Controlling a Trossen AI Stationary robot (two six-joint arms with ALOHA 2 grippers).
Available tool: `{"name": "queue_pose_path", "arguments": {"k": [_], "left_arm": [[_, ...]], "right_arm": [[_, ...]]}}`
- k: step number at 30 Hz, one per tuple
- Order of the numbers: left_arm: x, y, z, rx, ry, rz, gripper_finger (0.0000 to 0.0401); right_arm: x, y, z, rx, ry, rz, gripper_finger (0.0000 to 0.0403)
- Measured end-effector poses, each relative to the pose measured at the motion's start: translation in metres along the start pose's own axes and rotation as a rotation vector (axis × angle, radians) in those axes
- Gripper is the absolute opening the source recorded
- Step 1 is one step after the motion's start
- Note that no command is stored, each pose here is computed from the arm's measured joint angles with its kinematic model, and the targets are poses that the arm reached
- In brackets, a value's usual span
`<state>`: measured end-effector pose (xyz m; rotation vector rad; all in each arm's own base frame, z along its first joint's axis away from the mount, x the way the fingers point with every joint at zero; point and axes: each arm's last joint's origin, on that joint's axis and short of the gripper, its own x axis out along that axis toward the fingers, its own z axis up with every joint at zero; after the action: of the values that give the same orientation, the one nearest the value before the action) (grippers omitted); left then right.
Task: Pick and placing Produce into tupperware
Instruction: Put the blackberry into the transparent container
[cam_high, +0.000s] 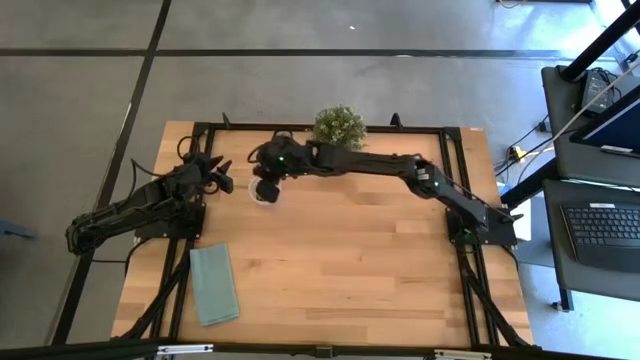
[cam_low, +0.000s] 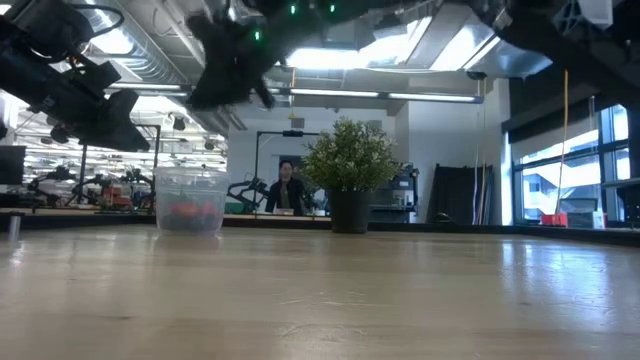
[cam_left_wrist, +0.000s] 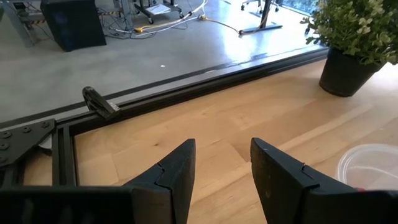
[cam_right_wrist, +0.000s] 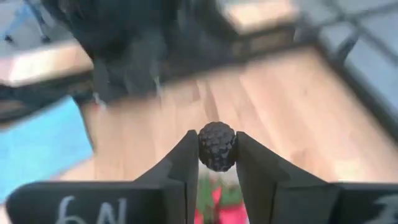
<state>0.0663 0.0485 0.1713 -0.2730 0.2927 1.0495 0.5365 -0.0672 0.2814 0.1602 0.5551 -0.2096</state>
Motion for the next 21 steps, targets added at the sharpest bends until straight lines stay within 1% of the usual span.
{"name": "queue_pose_path", "arguments": {"k": [4,10,21], "left_arm": [[0.0,0.0,0.0,0.002,0.004,0.001,0.0145],[0.0,0.0,-0.001,0.003,0.004,0.001,0.0145],[0.0,0.0,0.0,0.001,0.004,0.001,0.0145]], "right_arm": [[0.019,-0.009,-0.02,0.065,0.089,0.008,0.009],[0.043,-0.013,-0.045,0.069,0.174,0.004,0.009],[0.065,-0.015,-0.073,0.093,0.263,-0.01,0.009]]}}
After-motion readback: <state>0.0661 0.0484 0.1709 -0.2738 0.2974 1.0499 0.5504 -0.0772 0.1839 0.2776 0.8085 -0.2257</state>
